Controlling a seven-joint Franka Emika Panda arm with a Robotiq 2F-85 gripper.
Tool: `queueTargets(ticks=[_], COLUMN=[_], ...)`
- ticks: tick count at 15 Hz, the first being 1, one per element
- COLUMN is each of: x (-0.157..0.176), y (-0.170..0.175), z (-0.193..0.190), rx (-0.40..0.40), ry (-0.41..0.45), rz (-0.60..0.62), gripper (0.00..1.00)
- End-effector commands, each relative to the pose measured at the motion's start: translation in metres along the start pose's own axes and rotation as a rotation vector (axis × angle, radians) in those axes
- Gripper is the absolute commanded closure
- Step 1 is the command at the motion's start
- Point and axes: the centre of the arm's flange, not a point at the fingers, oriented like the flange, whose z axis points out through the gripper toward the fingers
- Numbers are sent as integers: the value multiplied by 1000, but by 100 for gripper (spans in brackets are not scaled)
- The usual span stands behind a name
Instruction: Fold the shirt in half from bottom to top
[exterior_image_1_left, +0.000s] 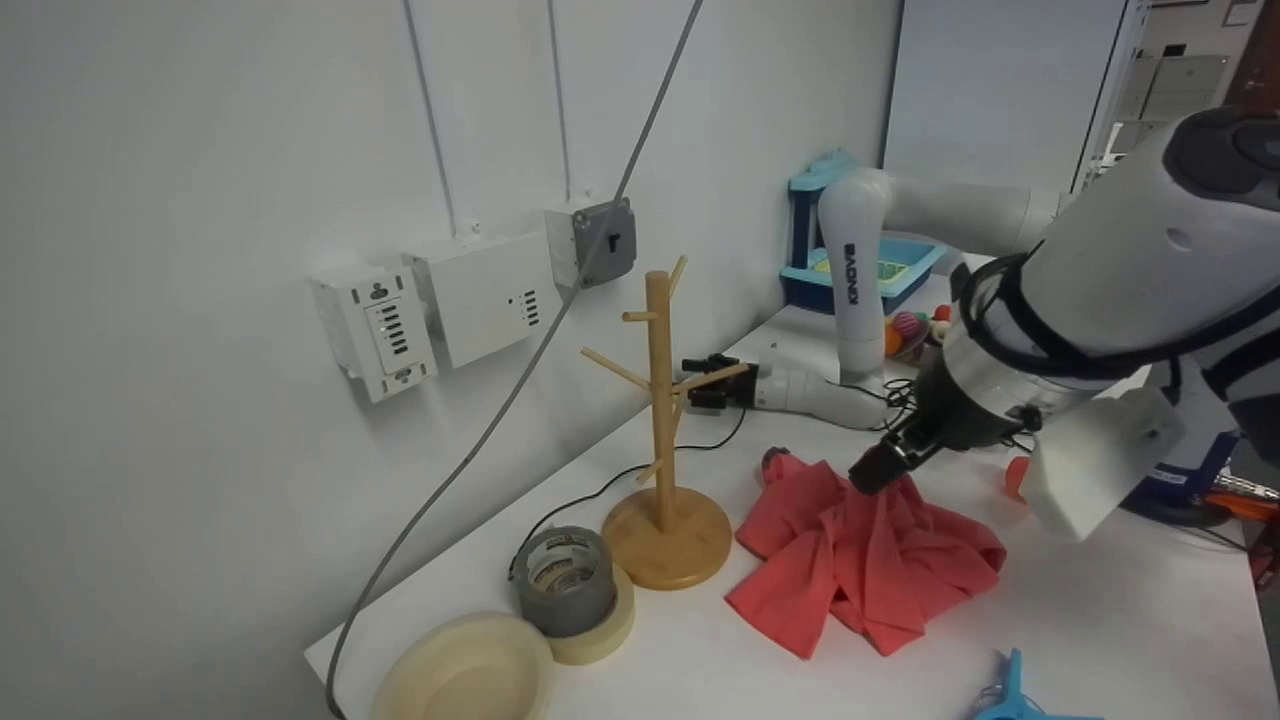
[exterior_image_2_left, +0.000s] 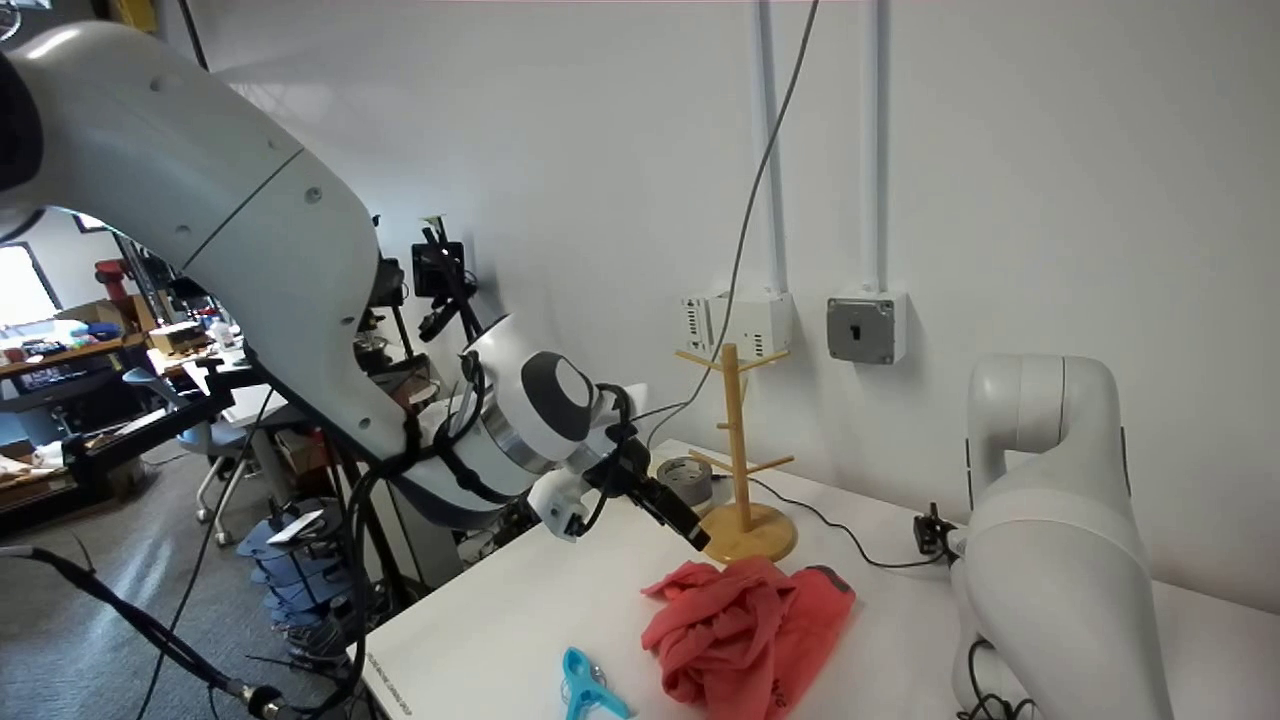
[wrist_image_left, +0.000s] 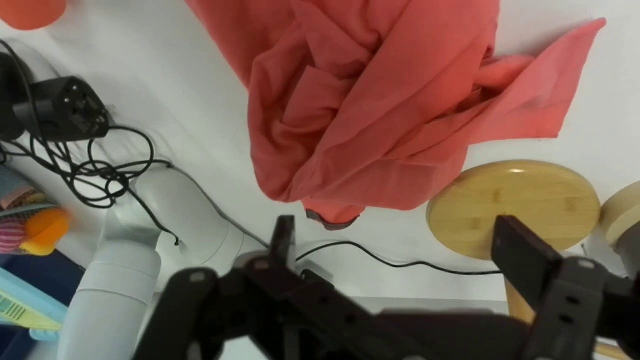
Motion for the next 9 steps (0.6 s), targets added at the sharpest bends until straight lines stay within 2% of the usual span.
queueTargets(ticks=[1,4,5,9], x=[-3,-12,-12,-3], y=[-6,-13,5,6], z=[1,4,-30,-46], rx=[26,66,31,19], ry=[-92,-155,-194,-292], rz=[31,43,59,54], gripper=[0,0,0,0])
